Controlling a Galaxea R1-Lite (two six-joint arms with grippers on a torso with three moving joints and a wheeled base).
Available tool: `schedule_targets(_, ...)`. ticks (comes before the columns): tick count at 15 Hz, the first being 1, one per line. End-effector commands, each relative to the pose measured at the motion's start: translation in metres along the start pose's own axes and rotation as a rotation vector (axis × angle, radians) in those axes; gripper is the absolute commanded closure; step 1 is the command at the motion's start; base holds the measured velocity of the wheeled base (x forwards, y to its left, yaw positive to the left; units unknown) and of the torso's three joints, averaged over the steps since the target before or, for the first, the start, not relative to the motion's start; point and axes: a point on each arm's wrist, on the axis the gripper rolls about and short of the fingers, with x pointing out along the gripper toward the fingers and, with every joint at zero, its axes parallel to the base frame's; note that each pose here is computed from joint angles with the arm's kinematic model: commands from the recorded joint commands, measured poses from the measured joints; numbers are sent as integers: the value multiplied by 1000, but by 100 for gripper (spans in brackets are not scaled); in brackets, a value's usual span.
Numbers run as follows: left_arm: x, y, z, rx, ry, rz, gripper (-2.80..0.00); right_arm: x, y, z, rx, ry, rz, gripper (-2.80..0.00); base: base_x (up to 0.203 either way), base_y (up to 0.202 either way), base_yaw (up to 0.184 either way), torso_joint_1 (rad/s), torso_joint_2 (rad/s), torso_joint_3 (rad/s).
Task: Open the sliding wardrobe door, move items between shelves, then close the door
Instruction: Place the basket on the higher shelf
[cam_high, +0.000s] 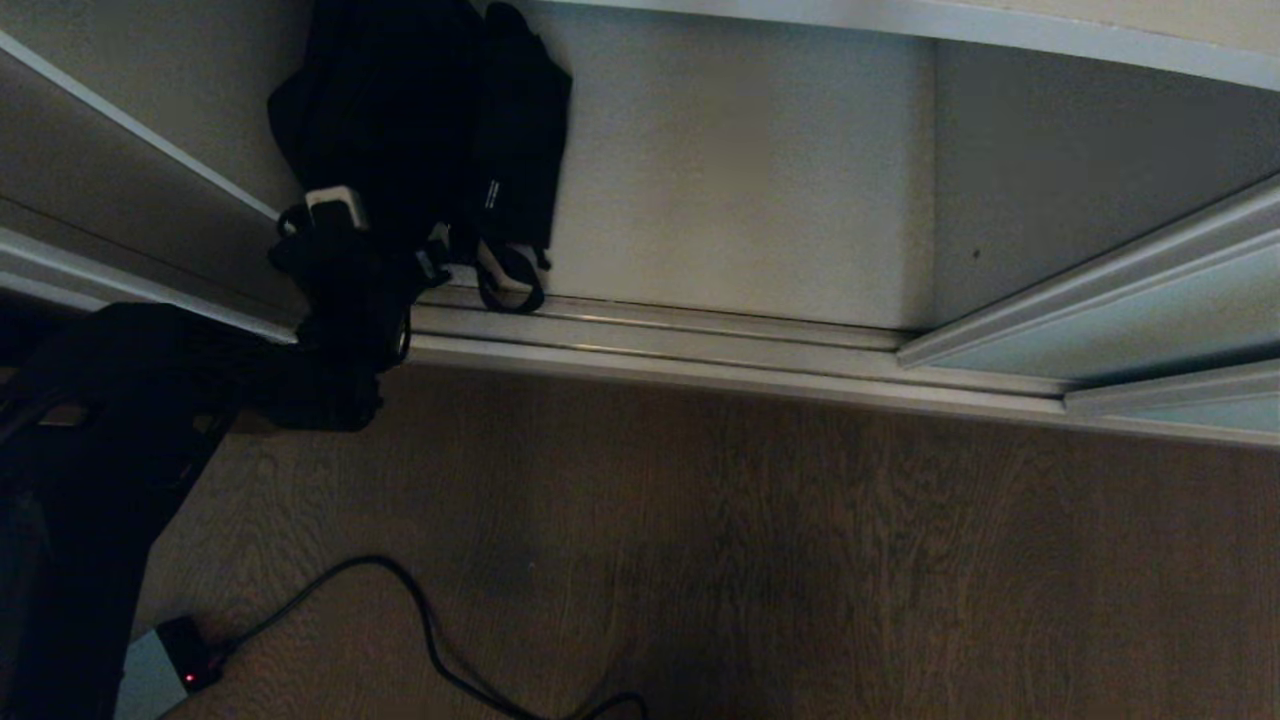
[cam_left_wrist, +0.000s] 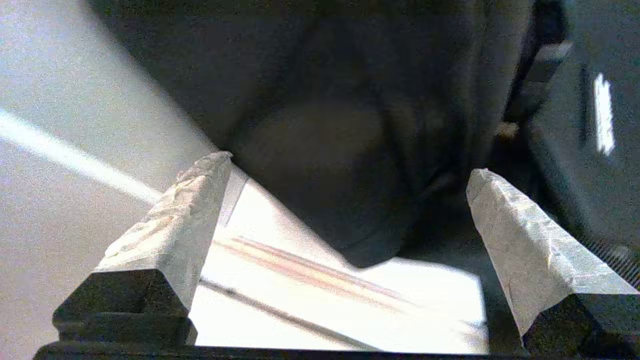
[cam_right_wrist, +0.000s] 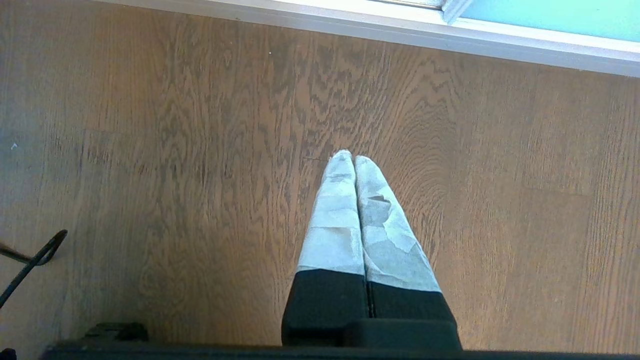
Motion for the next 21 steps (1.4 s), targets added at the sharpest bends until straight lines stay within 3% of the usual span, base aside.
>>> schedule_targets(1, -5, 1, 5, 15, -50, 2, -280, 0, 0, 0, 0, 1, 0, 0, 0, 0, 0, 0, 0, 0)
schedule_targets(13, 22, -6, 0, -94, -298, -36, -280, 0, 0, 0, 0, 1, 0, 0, 0, 0, 0, 0, 0, 0)
schedule_targets(14, 21, -7, 0, -100, -310, -37, 0, 0, 0, 0, 0, 1, 0, 0, 0, 0, 0, 0, 0, 0)
schedule_targets(18, 22, -9, 2, -109, -316, -55, 0, 0, 0, 0, 0, 1, 0, 0, 0, 0, 0, 0, 0, 0)
schedule_targets(21, 22, -9, -9, -108, -302, -78, 0, 0, 0, 0, 0, 1, 0, 0, 0, 0, 0, 0, 0, 0)
